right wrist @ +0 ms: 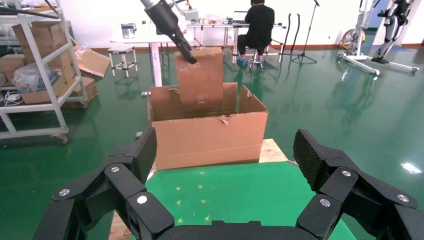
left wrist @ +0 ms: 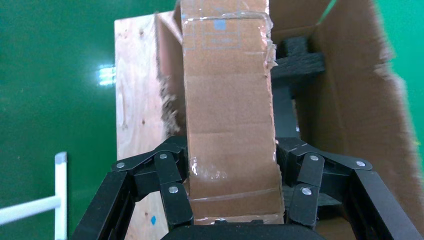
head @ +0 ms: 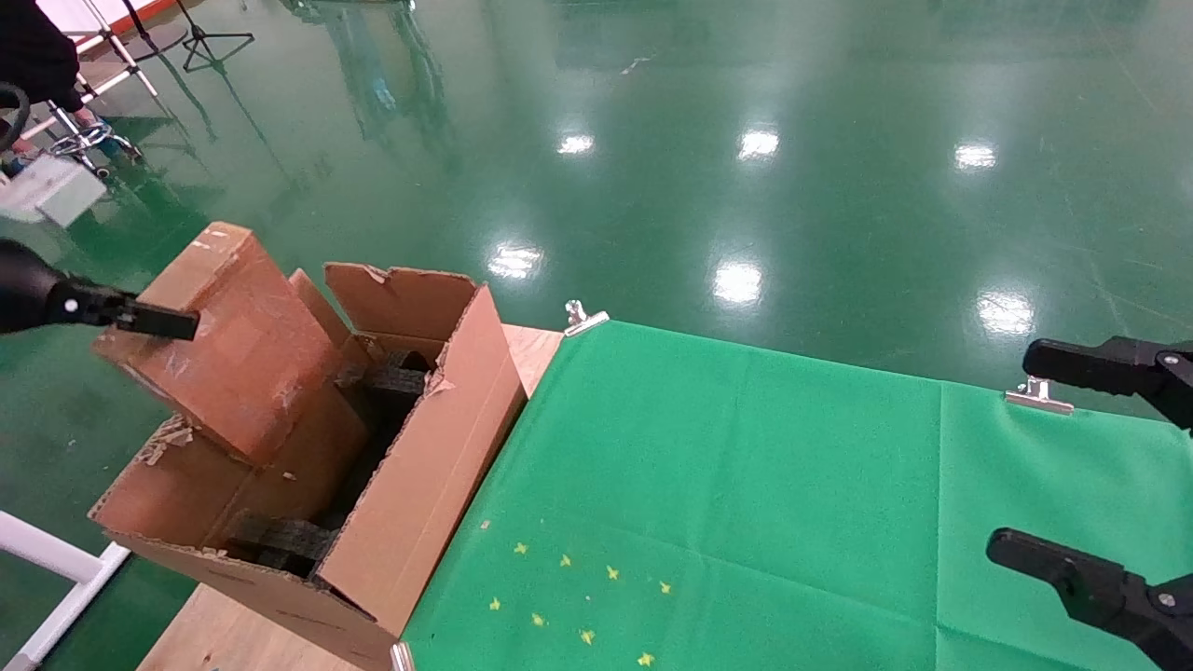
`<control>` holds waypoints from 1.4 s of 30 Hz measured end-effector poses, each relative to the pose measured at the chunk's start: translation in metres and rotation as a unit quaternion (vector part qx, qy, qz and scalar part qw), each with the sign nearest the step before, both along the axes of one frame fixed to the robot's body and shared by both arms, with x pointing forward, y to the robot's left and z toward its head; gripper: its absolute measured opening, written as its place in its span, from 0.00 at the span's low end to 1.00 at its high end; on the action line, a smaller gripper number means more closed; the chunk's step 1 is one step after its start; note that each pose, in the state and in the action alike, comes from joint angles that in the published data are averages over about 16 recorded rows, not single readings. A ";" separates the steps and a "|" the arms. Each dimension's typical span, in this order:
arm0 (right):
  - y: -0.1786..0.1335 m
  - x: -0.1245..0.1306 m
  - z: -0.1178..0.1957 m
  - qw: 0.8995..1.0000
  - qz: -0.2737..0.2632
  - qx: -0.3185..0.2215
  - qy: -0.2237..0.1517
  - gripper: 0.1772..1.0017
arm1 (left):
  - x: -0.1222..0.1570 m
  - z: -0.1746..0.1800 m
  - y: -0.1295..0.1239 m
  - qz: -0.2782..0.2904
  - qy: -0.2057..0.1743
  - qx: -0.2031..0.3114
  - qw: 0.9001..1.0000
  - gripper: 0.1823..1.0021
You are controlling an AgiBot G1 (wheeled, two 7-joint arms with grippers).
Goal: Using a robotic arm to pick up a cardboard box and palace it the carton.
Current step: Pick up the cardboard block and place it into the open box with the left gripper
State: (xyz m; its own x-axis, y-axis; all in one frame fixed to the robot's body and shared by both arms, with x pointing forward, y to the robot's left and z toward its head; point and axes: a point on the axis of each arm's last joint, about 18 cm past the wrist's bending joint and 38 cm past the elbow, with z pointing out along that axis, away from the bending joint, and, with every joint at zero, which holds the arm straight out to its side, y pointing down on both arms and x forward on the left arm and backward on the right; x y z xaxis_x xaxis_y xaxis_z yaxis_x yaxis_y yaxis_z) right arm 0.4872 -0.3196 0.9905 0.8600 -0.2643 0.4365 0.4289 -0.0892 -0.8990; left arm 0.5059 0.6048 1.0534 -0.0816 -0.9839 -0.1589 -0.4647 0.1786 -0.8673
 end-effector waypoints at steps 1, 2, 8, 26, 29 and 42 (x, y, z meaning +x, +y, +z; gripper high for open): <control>0.000 0.000 0.000 1.000 0.000 0.000 0.000 1.00 | 0.002 -0.005 0.003 0.003 0.003 -0.001 1.000 0.11; 0.000 0.000 0.000 1.000 0.000 0.000 0.000 1.00 | 0.004 -0.010 0.006 0.005 0.005 -0.003 1.000 0.11; 0.000 0.000 0.000 1.000 0.000 0.000 0.000 1.00 | 0.014 -0.032 0.017 0.020 0.016 -0.013 1.000 0.11; 0.000 0.000 0.000 1.000 0.000 0.000 0.000 1.00 | 0.034 -0.086 0.033 0.064 0.048 -0.041 0.996 0.11; 0.000 0.000 0.000 1.000 0.000 0.000 0.000 1.00 | 0.037 -0.094 0.033 0.070 0.054 -0.044 0.995 0.11; 0.000 0.000 0.000 1.000 0.000 0.000 0.000 1.00 | 0.059 -0.124 0.032 0.099 0.061 -0.040 0.992 0.10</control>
State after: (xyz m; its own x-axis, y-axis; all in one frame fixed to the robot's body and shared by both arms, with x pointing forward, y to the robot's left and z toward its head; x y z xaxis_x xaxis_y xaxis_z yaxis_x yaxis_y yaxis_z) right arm 0.4872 -0.3196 0.9905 0.8600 -0.2643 0.4365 0.4289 -0.0892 -0.8990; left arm 0.5652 0.6371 0.9295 0.1013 -0.9916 -0.0803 -0.5869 0.0056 -0.8096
